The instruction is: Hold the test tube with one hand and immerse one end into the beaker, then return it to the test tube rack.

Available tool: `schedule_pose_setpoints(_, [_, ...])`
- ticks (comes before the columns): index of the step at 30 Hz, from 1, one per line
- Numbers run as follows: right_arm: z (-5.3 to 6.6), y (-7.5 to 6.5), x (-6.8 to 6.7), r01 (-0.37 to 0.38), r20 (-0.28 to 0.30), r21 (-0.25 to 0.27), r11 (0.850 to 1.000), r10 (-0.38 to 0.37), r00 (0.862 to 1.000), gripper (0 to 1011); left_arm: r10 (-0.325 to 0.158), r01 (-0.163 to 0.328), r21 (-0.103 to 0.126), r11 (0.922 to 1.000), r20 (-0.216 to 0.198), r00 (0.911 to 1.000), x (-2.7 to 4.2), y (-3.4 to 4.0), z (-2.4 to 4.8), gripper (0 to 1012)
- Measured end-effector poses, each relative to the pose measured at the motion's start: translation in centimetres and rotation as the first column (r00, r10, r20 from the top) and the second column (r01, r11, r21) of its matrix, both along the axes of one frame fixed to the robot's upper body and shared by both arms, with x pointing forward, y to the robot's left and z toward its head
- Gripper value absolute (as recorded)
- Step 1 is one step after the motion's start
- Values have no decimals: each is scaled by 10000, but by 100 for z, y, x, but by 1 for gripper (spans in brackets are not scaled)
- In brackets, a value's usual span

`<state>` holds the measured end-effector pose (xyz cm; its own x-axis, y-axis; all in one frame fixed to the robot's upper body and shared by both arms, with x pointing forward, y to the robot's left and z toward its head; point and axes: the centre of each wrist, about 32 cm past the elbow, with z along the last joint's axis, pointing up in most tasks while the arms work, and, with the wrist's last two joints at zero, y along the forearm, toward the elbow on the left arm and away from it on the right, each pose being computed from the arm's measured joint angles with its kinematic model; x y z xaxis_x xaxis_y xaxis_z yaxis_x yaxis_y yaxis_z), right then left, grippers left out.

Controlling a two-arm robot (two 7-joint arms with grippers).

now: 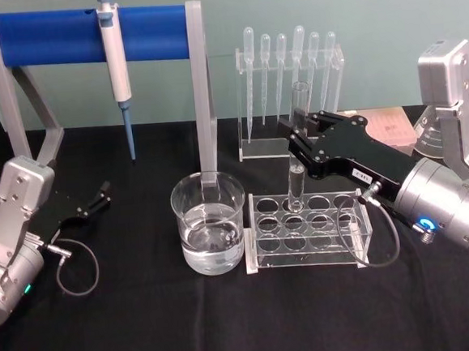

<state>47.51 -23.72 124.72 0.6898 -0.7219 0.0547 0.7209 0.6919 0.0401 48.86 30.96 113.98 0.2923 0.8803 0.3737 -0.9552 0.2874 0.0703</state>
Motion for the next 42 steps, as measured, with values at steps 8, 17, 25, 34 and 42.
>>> schedule_pose_setpoints(8, [0, 0, 0, -6, 1, -1, 10000, 6, 10000, 226, 1, -1, 0, 10000, 0, 10000, 0, 0, 0, 1000])
schedule_pose_setpoints(17, [0, 0, 0, -8, 0, -2, 10000, 8, 10000, 227, 0, 0, 0, 10000, -1, 10000, 0, 0, 0, 1000])
schedule_pose_setpoints(25, [0, 0, 0, -8, 1, -1, 10000, 8, 10000, 227, 0, 0, 0, 10000, 0, 10000, 0, 0, 0, 1000])
schedule_pose_setpoints(34, [0, 0, 0, -8, 0, -1, 10000, 8, 10000, 227, 0, 0, 1, 10000, 0, 10000, 0, 0, 0, 1000])
schedule_pose_setpoints(42, [0, 0, 0, -7, 1, -1, 10000, 7, 10000, 227, 1, -1, 0, 10000, 0, 10000, 0, 0, 0, 1000])
